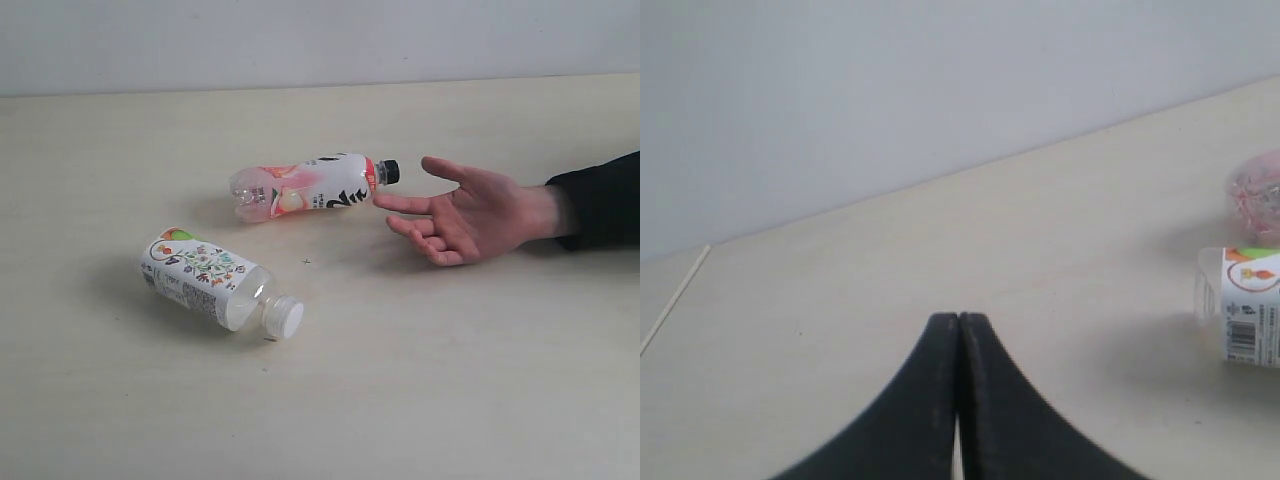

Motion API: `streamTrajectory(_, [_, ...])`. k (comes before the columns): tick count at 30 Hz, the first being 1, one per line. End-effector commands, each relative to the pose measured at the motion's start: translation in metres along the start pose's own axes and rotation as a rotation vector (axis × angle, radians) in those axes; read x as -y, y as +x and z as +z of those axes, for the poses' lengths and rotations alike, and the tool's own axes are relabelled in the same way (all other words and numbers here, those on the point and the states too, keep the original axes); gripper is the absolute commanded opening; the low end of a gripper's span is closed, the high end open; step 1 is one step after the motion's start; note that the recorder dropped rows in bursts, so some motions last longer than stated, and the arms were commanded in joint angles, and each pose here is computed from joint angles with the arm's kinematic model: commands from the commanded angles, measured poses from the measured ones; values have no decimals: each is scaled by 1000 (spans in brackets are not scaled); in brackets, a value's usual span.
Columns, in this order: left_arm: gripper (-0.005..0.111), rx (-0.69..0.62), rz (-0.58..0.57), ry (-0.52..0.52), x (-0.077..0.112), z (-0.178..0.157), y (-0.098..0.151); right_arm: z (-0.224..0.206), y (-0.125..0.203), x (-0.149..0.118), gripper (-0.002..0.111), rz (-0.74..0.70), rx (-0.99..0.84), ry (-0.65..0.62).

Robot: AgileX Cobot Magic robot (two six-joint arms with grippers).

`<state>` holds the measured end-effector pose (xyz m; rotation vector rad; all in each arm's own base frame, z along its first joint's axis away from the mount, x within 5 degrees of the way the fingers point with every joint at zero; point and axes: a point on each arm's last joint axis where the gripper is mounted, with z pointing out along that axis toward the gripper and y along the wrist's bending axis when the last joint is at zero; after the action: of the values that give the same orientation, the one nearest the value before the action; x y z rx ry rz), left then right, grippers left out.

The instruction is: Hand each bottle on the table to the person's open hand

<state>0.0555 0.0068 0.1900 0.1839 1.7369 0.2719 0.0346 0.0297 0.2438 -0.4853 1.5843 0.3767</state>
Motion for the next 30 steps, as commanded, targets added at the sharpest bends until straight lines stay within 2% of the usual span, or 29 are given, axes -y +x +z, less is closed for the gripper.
streamTrajectory(1, [1, 79, -10, 0, 0, -1, -7, 0, -1, 0, 2, 2, 11, 2])
streamTrajectory(5, [1, 136, -2, -3, 0, -1, -12, 0, -1, 0, 2, 2, 11, 2])
streamTrajectory(9, [1, 129, 85, -20, -1, -1, -12, 0, -1, 0, 2, 15, 13, -2])
streamTrajectory(14, [1, 258, 86, -18, -1, -4, -23, 0, -1, 0, 2, 17, 14, -3])
streamTrajectory(19, [1, 282, 86, -17, -1, -4, -25, 0, -1, 0, 2, 17, 14, -3])
streamTrajectory(20, [1, 285, 54, -13, -1, -4, -25, 0, -1, 0, 2, 17, 14, -3])
streamTrajectory(23, [1, 311, -237, 32, -1, -5, -28, 0, -1, 0, 2, 15, 14, -3])
streamTrajectory(25, [1, 317, -374, 55, -1, -5, -29, 0, -1, 0, 2, 15, 14, -3])
streamTrajectory(30, [1, 332, -501, 80, -1, -6, -30, 0, -1, 0, 2, 15, 14, -3])
